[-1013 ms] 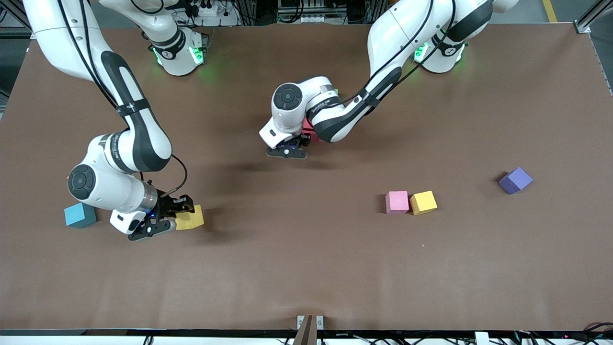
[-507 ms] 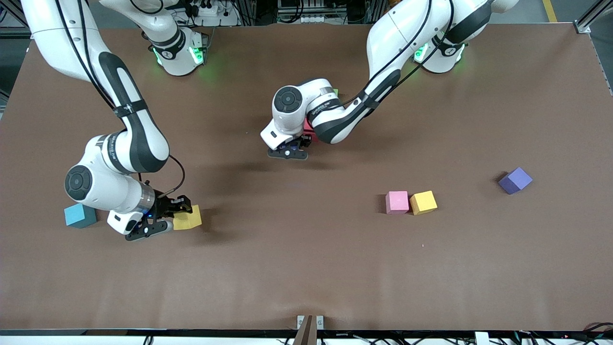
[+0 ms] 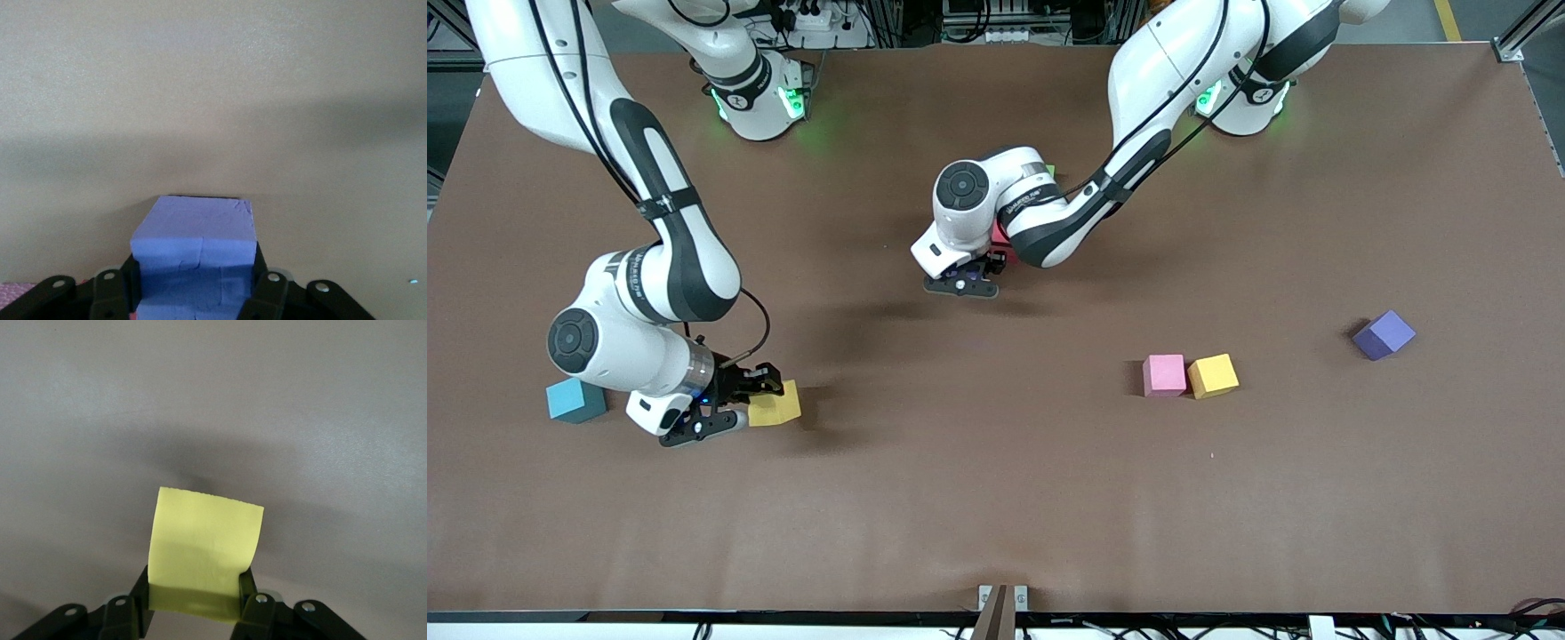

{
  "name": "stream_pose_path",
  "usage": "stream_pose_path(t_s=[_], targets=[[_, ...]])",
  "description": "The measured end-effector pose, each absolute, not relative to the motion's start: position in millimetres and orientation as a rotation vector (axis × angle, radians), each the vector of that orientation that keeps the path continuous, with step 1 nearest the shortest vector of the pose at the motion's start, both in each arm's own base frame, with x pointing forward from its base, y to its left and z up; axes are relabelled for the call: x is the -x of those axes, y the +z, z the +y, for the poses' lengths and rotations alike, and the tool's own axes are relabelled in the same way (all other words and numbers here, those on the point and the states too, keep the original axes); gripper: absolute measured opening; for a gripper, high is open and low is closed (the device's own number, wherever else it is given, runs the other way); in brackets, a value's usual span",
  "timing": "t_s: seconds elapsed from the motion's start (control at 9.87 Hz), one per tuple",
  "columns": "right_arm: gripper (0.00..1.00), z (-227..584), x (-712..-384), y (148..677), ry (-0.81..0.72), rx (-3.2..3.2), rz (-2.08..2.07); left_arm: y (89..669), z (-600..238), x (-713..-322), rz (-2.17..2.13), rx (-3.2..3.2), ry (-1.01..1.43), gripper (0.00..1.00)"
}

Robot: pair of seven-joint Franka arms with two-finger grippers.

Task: Form number 2 with 11 blocks

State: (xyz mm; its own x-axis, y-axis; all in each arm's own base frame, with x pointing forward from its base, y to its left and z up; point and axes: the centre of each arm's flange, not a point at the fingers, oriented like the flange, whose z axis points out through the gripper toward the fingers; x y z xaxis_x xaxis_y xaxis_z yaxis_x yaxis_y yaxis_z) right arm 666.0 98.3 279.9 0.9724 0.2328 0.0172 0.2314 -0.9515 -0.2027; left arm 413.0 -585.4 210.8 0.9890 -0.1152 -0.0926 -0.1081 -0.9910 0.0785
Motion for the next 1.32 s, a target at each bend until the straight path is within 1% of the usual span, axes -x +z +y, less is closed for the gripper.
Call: stream_pose_path(t_s=[1.32], targets=[[0.52,95.5,-665.5,277.0,0.024,2.916,-0.34,203.8,-587.2,-407.3,-0.216,-3.068,-0.15,0.61]])
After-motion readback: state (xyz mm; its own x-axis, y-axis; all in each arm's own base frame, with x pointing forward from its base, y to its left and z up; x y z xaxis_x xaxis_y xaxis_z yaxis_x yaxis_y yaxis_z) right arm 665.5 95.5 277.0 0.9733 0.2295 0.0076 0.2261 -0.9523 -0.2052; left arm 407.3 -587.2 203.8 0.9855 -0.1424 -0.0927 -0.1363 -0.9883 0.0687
